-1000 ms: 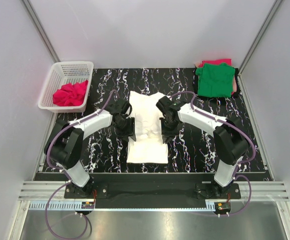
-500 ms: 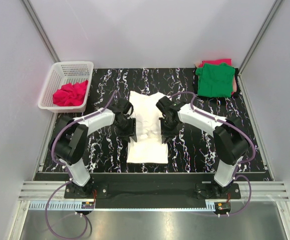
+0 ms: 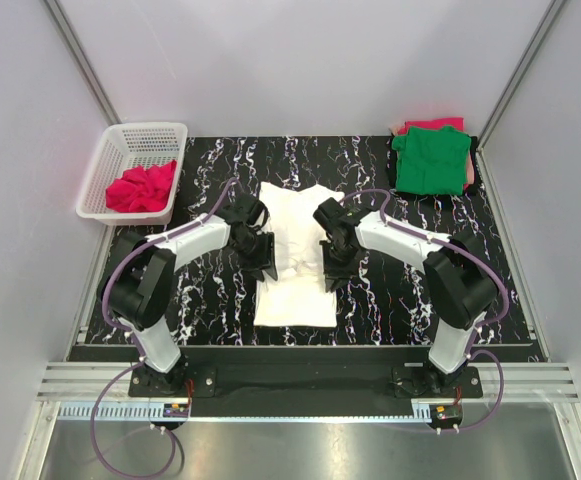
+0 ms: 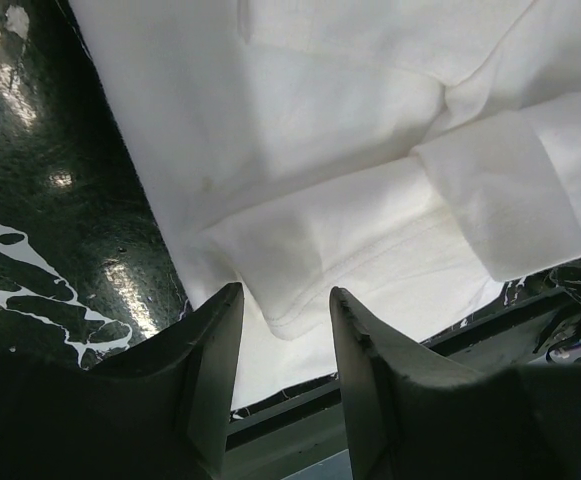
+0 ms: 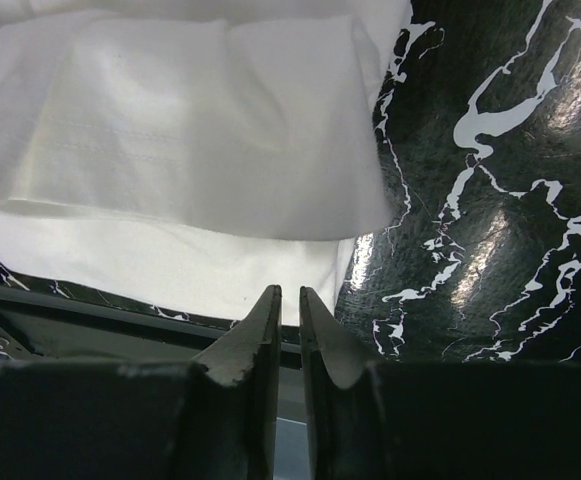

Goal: Fold and stack the t-shirts
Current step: Fold the tshirt

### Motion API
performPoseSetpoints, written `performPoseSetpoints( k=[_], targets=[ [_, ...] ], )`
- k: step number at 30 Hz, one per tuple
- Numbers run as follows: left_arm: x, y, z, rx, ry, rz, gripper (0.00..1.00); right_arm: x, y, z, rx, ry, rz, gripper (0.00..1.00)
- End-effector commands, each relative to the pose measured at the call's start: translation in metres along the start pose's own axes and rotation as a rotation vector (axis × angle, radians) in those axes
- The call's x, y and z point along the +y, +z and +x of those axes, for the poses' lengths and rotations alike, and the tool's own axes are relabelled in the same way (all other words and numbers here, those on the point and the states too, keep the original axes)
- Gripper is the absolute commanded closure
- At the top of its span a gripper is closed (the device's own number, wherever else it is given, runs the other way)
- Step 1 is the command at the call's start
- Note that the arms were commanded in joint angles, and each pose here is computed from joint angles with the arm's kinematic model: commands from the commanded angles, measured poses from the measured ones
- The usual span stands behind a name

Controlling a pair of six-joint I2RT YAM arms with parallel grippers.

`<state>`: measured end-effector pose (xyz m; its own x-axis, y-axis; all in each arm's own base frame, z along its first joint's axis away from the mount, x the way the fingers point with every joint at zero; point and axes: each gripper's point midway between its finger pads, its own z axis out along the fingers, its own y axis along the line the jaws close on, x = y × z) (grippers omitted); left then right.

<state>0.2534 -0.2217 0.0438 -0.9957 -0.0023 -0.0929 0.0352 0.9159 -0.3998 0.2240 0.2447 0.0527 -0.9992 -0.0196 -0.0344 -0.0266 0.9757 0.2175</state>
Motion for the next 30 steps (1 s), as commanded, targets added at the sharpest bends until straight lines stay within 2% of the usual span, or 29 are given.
performPoseSetpoints(
  k=[1, 12, 15, 17, 20, 26, 30],
  targets=[
    [-0.011, -0.004, -0.010, -0.017, 0.007, 0.040, 0.56, 0.008, 0.002, -0.002, -0.004, 0.007, -0.035, 0.80],
    [-0.014, 0.004, -0.011, -0.002, 0.013, 0.037, 0.60, 0.007, 0.002, 0.000, 0.002, 0.009, -0.036, 0.80],
    [-0.017, 0.005, -0.011, 0.000, 0.015, 0.042, 0.68, 0.007, 0.003, 0.000, 0.002, 0.011, -0.034, 0.80],
    [-0.020, 0.005, -0.013, -0.003, 0.017, 0.050, 0.80, 0.006, 0.004, 0.001, 0.007, 0.010, -0.032, 0.80],
    [-0.022, 0.001, -0.018, -0.022, 0.018, 0.049, 0.93, 0.005, 0.006, 0.002, 0.015, 0.013, -0.030, 0.80],
    [-0.030, -0.010, -0.041, -0.081, 0.008, 0.056, 0.99, 0.003, 0.010, 0.005, 0.025, 0.012, -0.026, 0.80],
    [-0.033, -0.017, -0.059, -0.120, -0.015, 0.064, 0.98, 0.000, 0.012, 0.007, 0.027, 0.011, -0.016, 0.81]
  ],
)
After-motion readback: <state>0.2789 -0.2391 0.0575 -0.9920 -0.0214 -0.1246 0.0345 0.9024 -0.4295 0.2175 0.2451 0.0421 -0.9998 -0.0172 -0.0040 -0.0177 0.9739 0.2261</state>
